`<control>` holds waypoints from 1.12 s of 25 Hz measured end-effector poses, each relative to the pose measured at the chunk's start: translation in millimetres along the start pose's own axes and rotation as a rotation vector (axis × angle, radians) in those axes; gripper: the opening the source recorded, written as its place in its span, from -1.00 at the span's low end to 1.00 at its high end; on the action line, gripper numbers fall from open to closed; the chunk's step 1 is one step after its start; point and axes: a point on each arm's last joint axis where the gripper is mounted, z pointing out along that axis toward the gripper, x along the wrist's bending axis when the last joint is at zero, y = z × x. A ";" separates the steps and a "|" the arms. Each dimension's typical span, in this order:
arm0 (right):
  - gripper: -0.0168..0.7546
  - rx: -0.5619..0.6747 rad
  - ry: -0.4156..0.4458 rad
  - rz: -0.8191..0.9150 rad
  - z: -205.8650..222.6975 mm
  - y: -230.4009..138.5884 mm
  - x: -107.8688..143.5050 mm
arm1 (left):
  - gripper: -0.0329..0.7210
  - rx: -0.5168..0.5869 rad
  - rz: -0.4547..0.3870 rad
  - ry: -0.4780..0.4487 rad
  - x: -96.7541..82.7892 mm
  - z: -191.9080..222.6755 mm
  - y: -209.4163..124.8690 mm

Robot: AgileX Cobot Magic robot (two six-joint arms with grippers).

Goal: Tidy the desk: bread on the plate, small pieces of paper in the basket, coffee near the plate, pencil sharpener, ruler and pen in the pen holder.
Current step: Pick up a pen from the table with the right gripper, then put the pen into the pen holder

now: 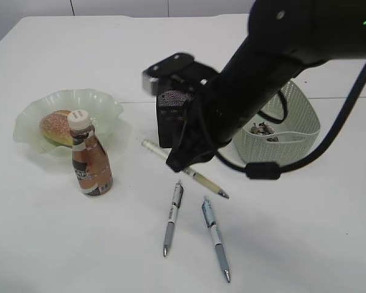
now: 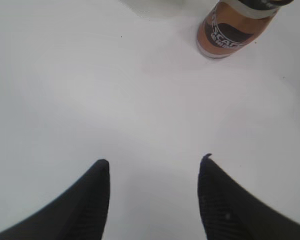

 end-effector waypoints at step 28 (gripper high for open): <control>-0.75 -0.971 0.085 0.165 -24.0 5.7 -187.9 | 0.19 0.015 -0.008 -0.012 -1.1 0.0 -1.4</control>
